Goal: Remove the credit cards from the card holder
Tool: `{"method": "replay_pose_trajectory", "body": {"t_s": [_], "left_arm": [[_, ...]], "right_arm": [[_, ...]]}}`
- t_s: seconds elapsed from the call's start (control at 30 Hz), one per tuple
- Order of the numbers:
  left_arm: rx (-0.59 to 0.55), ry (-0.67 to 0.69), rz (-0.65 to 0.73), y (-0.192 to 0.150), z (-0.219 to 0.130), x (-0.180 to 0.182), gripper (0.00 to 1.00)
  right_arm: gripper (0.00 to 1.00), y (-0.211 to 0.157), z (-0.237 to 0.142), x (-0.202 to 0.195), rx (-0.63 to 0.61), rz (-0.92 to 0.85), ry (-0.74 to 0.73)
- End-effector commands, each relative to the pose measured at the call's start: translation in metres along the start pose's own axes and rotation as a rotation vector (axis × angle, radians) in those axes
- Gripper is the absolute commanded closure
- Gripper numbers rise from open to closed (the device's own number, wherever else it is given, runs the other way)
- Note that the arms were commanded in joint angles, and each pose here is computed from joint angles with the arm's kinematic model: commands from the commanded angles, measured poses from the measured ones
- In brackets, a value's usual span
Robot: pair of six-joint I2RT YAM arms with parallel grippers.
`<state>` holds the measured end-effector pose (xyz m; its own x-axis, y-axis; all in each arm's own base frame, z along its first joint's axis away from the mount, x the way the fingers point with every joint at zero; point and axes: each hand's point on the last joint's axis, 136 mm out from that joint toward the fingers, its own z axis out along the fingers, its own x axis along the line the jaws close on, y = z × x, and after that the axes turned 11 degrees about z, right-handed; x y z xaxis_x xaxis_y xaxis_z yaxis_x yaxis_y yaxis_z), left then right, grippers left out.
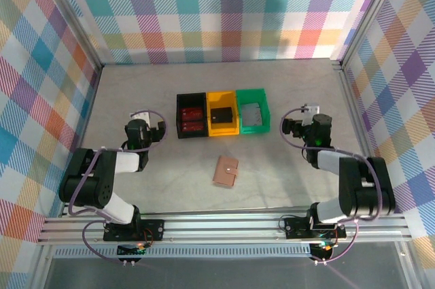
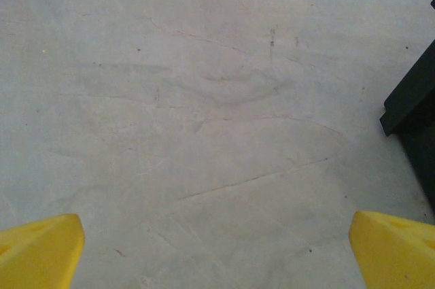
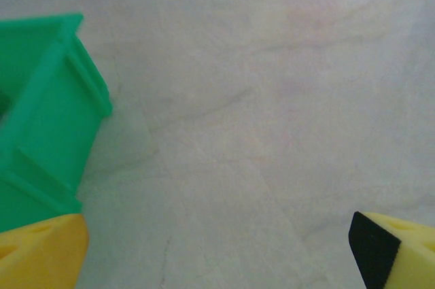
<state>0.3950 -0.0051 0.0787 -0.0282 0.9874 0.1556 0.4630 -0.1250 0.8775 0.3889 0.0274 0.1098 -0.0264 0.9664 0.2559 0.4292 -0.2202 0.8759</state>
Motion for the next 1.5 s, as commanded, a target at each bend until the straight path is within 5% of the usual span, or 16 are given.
{"method": "replay_pose_trajectory", "body": {"t_s": [0.0,0.17,0.27,0.4,0.47,0.67,1.03,1.47], "left_arm": [[-0.011,0.030,0.002,0.045,-0.012,0.009,0.00],[-0.100,0.010,-0.215,0.108,-0.051,0.019,0.00],[-0.002,-0.045,-0.508,0.124,-0.068,0.015,0.00],[0.154,-0.343,-0.514,0.144,-0.084,-0.033,0.00],[0.195,-0.408,-0.549,0.137,-0.086,-0.045,0.00],[0.192,-0.333,-0.611,0.105,-0.111,-0.042,0.00],[0.360,-0.270,-0.454,0.035,-0.152,-0.065,0.00],[0.483,-0.308,-0.288,-0.030,-0.167,-0.119,0.00]], "right_arm": [[0.01,0.027,-0.020,0.010,-0.030,0.006,-0.007],[0.01,0.062,-0.050,0.051,-0.035,0.155,0.152],[0.01,0.079,-0.071,0.091,-0.036,0.303,0.382],[0.01,0.070,-0.079,0.059,0.035,0.733,0.165],[0.01,0.079,-0.086,0.079,0.033,0.629,0.260],[0.01,0.051,-0.087,0.115,0.244,0.379,0.057],[0.00,-0.020,-0.091,0.197,0.458,0.100,-0.081],[0.20,-0.126,-0.117,0.237,0.708,-0.011,-0.133]]}}
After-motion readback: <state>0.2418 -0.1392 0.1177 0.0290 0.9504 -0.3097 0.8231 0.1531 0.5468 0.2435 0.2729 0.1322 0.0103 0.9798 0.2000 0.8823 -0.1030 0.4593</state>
